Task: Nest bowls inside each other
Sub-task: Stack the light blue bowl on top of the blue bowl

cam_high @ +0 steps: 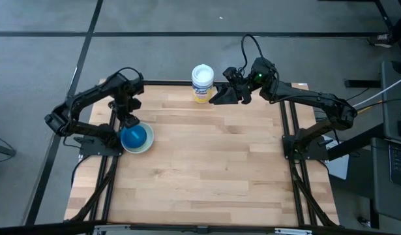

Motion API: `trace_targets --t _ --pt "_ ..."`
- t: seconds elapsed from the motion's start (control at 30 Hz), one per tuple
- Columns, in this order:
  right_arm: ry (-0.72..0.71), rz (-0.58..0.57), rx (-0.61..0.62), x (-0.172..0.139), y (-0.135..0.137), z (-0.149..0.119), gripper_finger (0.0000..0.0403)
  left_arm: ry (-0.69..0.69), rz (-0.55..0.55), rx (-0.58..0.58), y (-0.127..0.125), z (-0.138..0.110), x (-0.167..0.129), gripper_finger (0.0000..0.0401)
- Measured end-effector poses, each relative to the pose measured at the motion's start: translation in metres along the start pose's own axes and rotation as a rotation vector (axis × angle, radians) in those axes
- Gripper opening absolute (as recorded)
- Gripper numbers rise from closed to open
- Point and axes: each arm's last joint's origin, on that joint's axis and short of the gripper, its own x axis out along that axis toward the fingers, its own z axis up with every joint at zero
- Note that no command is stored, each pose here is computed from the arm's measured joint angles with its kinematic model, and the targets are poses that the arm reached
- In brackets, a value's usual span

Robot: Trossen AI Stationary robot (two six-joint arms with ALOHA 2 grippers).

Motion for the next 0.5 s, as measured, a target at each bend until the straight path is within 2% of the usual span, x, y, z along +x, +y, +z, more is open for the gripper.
trace_targets --t 0.2,0.3,0.4,0.5 --pt "-0.008 -0.006 0.001 0.0 -0.0003 0.0002 0.0192 -0.005 -0.001 0.007 0.0013 0.002 0.0074 0.0191" --pt "-0.014 -0.01 0.003 0.0 -0.0004 0.0004 0.019 -0.014 0.029 0.011 0.0023 0.0032 0.0076 0.0169" --pt "-0.018 -0.012 0.003 0.0 -0.0005 0.0005 0.0182 -0.011 0.049 0.02 0.0028 0.0031 0.0076 0.0123" --pt "-0.018 -0.012 0.003 0.0 -0.0005 0.0005 0.0175 -0.012 0.052 0.025 0.003 0.0033 0.0077 0.0058"
